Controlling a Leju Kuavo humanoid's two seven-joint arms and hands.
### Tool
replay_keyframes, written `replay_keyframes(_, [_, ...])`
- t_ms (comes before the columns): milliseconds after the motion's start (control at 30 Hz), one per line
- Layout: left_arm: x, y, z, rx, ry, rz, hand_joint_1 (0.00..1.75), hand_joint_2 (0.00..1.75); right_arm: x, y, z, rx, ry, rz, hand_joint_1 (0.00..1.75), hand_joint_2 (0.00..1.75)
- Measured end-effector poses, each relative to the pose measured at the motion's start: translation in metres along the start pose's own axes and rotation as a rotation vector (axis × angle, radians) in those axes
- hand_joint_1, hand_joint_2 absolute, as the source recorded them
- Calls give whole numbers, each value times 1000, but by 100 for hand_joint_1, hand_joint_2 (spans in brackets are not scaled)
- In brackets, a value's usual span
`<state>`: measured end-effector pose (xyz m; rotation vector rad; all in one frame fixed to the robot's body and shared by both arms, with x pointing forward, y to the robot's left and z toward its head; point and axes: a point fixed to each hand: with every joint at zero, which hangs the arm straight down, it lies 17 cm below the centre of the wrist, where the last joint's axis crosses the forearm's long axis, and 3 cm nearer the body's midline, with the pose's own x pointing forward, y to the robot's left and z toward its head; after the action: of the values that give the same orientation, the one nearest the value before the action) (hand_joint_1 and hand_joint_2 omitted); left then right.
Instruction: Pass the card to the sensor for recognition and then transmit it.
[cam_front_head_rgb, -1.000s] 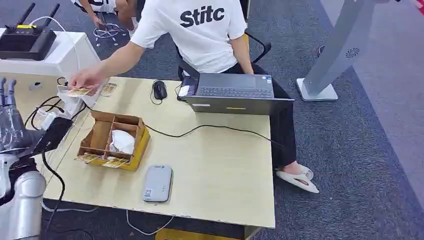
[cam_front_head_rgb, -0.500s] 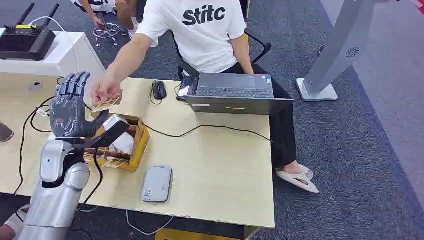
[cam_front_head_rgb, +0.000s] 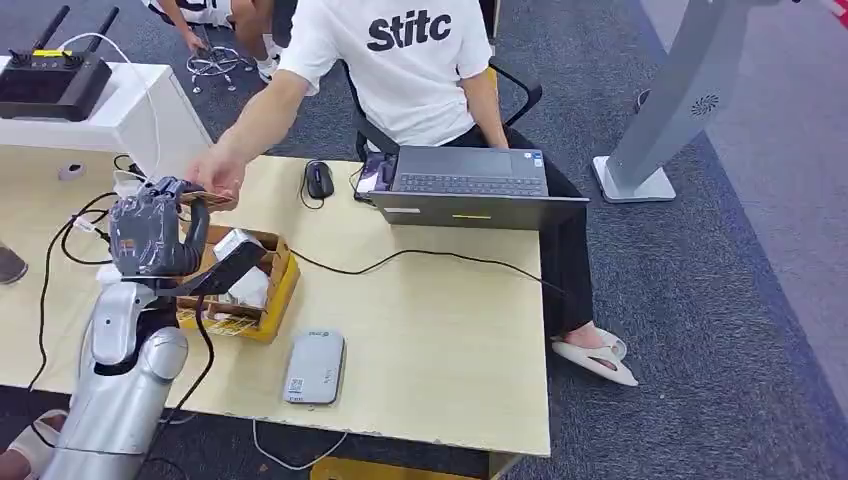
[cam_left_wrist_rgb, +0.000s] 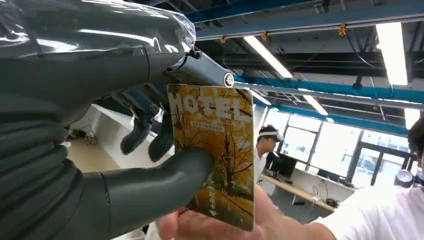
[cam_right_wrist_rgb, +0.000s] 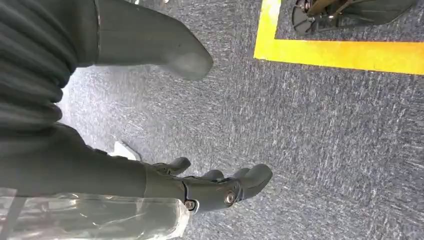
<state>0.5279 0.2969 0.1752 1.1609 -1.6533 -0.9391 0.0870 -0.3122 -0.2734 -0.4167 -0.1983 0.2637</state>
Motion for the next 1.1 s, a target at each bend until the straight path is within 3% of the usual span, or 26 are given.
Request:
replay_keyframes(200, [17,-11,6,-22,-44,22,175,175,0,0,0,1,0,0,0,175])
replay_keyframes(333, [46,-34,20,-82,-99,61,175,175,0,0,0,0,0,-2,0,175])
replay_keyframes(667, [130,-105,89,-320,-257,63,175,175,-1,0,0,-2,10,-28,0,175])
replay_keyframes(900, [123,-140,134,-447,-236,-9,175,175,-7,-1,0,-8,33,-43,0,175])
replay_keyframes(1100, [99,-152,154,-497,-193,-70,175,175,-9,0,0,-7,37,-45,0,175])
